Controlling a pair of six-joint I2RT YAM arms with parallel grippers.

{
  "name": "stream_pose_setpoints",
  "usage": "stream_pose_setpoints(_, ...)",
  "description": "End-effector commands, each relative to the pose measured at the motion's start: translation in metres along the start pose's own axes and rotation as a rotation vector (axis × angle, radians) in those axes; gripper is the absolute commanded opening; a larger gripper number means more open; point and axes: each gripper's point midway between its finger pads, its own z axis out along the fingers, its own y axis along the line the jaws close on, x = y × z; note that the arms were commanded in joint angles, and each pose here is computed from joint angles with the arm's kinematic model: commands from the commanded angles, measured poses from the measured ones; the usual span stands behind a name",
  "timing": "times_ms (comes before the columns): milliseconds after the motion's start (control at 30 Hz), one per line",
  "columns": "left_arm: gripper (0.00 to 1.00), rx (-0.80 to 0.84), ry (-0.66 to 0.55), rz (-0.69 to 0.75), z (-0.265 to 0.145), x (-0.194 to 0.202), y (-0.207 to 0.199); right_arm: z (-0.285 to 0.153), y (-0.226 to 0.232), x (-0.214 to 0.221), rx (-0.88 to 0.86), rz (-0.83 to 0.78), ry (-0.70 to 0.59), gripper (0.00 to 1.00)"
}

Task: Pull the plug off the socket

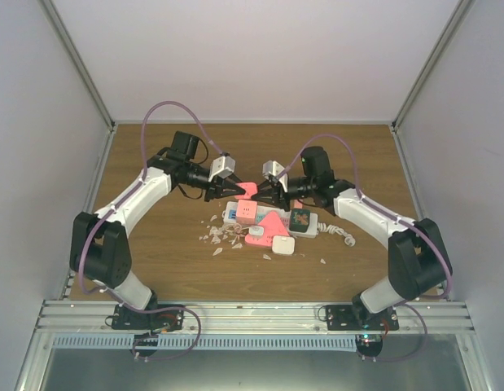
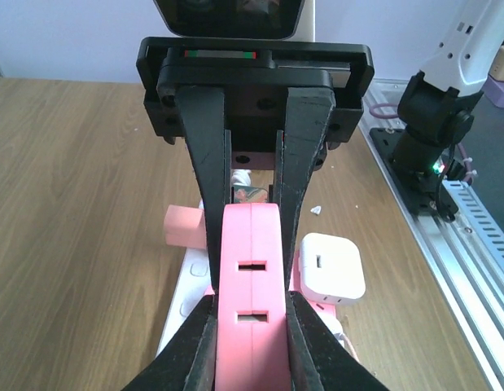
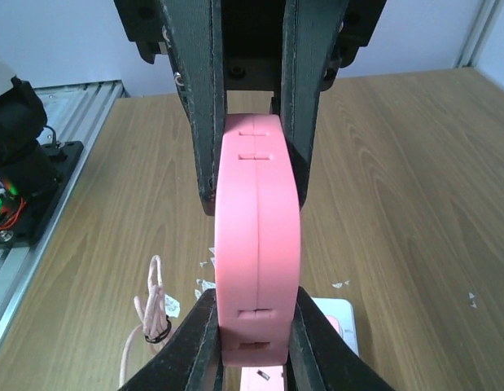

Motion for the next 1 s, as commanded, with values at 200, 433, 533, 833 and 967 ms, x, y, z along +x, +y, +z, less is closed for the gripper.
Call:
stream_pose_setpoints(200, 0.45, -0.028, -0.040, -0.021, -0.016, -0.022, -0.007, -0.015, 0.014, -0.026, -0.031, -0.015, -0.013, 0.01)
stream_pose_setpoints(433, 0.24, -0.016, -0.053, -0.031, -0.019, -0.023, -0.012, -0.019, 0.019, -0.029, -0.033, -0.021, -0.021, 0.01)
stream_pose_setpoints(533, 0.12, -0.003, -0.066, -0.045, -0.019, -0.026, -0.013, -0.022, 0.020, -0.034, -0.019, -0.034, -0.026, 0.01)
stream_pose_setpoints(833, 0.00, 0.036, -0.130, -0.075, -0.030, -0.042, -0.021, -0.029, 0.007, -0.026, 0.067, -0.058, -0.009, 0.80)
stream_pose_setpoints(967, 0.00, 0.093, -0.205, -0.129, -0.042, -0.054, -0.026, -0.039, -0.024, -0.009, 0.192, -0.054, 0.010, 0.84)
